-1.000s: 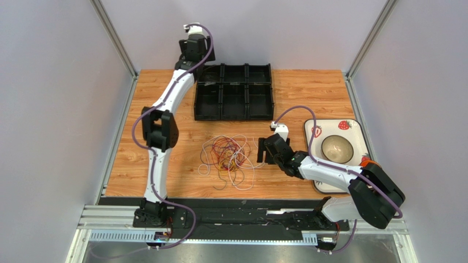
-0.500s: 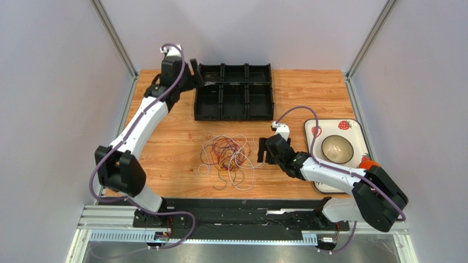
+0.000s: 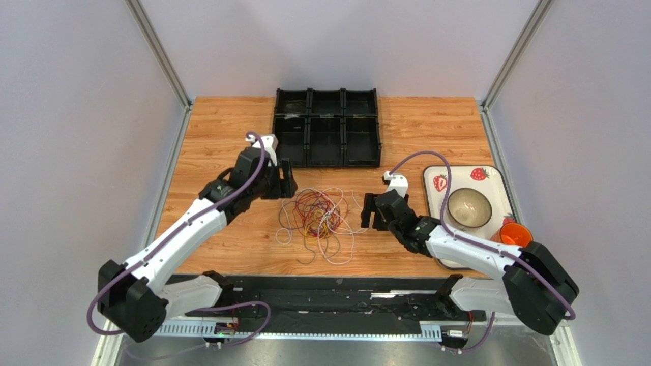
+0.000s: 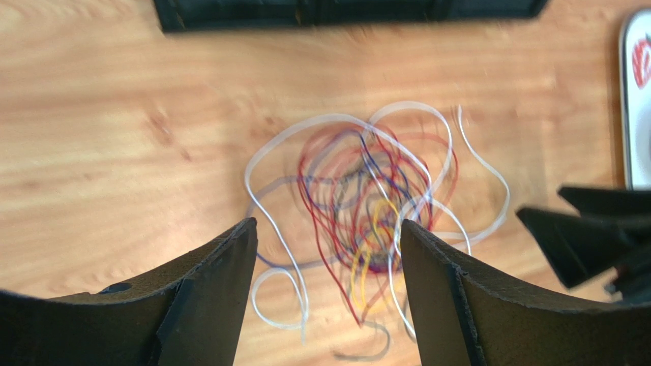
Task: Untangle the cables
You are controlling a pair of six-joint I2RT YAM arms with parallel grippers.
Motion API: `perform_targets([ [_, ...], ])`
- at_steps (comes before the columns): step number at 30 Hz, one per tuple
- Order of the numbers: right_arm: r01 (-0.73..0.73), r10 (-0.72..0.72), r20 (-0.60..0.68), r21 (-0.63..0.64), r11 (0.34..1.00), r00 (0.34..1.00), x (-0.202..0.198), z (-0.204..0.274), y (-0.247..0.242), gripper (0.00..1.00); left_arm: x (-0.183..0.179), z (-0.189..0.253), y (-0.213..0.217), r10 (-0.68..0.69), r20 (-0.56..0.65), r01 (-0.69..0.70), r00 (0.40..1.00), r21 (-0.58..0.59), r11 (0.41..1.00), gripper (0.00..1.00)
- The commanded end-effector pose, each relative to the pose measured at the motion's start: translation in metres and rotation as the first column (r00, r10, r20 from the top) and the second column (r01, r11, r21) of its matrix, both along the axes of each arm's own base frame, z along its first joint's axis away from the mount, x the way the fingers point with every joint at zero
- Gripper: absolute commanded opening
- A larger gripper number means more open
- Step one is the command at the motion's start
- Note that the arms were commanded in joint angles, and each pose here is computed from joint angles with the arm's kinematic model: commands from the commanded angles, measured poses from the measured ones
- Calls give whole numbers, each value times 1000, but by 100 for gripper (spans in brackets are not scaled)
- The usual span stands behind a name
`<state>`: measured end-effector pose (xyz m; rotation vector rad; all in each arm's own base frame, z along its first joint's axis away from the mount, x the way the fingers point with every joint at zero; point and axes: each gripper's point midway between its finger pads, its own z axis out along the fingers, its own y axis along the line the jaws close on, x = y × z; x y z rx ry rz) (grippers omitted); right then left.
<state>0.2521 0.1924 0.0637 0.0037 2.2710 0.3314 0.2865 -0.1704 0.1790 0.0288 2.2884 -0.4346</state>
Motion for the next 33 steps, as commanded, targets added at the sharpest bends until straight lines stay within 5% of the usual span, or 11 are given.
perform_targets([
  [1, 6, -10, 67, 62, 998, 998, 3, 19, 3, 79, -27, -30, 2, 21, -56, -22, 998, -18, 1000, 73],
  [12, -13, 6, 81, 92, 996, 997, 2, 21, 8, 79, -43, -109, -17, -59, -121, 52, 991, -59, 997, 61],
  [18, -151, 137, 104, 141, 978, 985, -5, 25, 32, 79, -33, -113, -19, -20, -56, 14, 998, -98, 995, 59],
  [27, -334, 334, 46, -3, 943, 941, -27, 10, 85, 78, -28, -129, -14, 52, -112, -59, 992, -60, 996, 45],
  [33, -411, 411, 8, 28, 911, 911, -58, -1, 126, 77, -27, -128, -12, 69, -92, -77, 993, -76, 994, 45],
])
